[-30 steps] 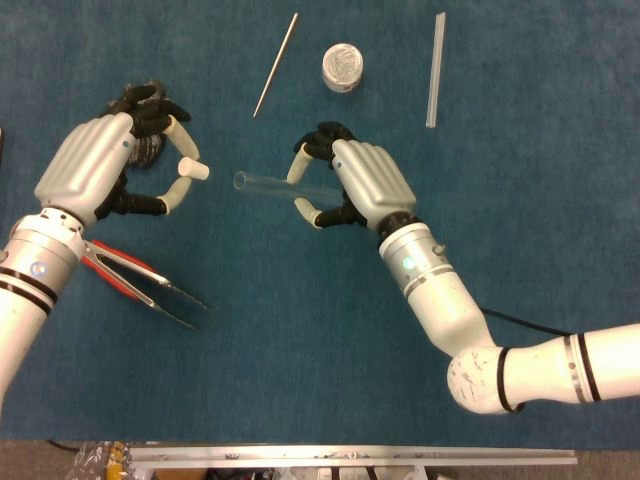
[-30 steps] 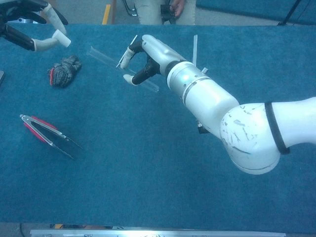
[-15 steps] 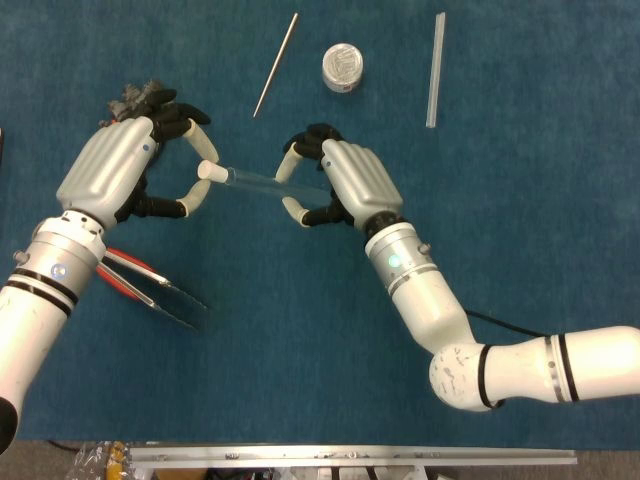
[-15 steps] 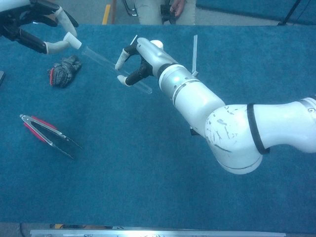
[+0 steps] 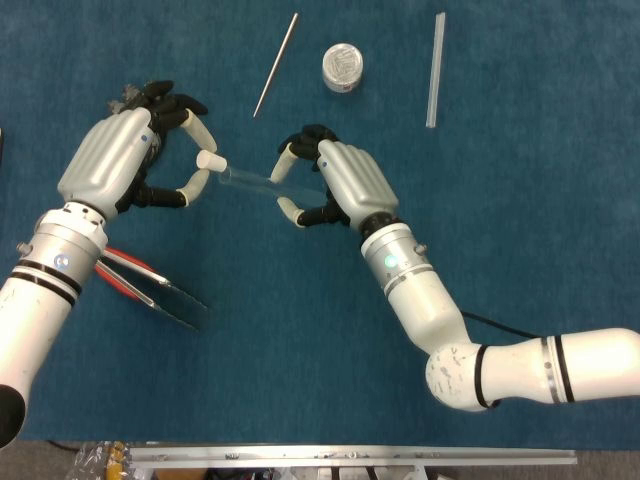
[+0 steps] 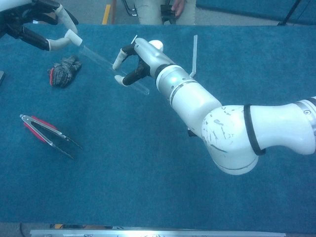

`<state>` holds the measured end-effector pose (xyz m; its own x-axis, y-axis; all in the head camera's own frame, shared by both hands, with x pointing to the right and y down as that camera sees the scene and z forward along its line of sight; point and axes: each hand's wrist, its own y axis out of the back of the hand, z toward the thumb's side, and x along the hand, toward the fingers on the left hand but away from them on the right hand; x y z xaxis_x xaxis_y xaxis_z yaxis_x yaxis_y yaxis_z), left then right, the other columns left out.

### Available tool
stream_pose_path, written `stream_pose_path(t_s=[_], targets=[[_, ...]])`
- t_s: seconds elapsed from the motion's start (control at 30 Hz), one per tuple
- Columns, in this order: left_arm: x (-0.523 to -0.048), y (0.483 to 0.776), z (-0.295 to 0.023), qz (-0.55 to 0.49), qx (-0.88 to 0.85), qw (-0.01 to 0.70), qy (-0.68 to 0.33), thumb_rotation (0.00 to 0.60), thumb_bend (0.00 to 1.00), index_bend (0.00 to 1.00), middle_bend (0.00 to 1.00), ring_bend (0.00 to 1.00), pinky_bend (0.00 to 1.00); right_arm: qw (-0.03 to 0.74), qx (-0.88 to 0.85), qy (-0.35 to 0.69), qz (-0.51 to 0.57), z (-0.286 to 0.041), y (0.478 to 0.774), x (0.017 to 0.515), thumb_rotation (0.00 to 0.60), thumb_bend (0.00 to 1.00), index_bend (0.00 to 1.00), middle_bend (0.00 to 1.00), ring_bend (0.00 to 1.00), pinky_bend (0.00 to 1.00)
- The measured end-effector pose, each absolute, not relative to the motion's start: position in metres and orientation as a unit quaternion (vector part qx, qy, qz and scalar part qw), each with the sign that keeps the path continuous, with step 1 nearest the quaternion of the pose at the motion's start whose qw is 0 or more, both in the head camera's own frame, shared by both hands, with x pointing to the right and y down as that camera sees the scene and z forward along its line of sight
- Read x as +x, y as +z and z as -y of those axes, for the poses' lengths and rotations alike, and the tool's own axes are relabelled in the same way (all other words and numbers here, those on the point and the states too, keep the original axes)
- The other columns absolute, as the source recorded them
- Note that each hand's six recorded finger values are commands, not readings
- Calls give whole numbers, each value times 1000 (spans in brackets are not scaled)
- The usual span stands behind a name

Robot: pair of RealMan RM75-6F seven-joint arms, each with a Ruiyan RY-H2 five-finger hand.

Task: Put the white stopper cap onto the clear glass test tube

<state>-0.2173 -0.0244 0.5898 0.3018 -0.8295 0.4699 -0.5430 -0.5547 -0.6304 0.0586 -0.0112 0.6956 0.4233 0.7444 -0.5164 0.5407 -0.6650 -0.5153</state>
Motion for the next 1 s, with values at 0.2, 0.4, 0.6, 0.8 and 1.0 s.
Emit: stream_pose_path(t_s=[0.2,0.4,0.6,0.8,1.0], targets=[[-219,591,25,-435,-785,183,-401,600,394,528,227,48,86,136,-832,374,387,12,696,60,600,334,618,301,108,323],[-218,592,24,-433,-787,181,-400,600,395,528,227,48,86,135,-832,373,388,14,696,60,600,334,618,301,108,323],[-215,594,22,-430,-790,178,-399,600,395,528,227,49,86,138,-833,372,386,14,694,57,600,334,618,301,108,323],[-214,594,22,-430,-792,174,-397,600,395,528,227,48,86,139,-833,371,386,14,693,54,600,334,618,301,108,323],[-216,595,21,-429,-791,174,-399,600,395,528,227,48,86,141,-832,372,386,15,693,53,600,334,618,301,108,323]])
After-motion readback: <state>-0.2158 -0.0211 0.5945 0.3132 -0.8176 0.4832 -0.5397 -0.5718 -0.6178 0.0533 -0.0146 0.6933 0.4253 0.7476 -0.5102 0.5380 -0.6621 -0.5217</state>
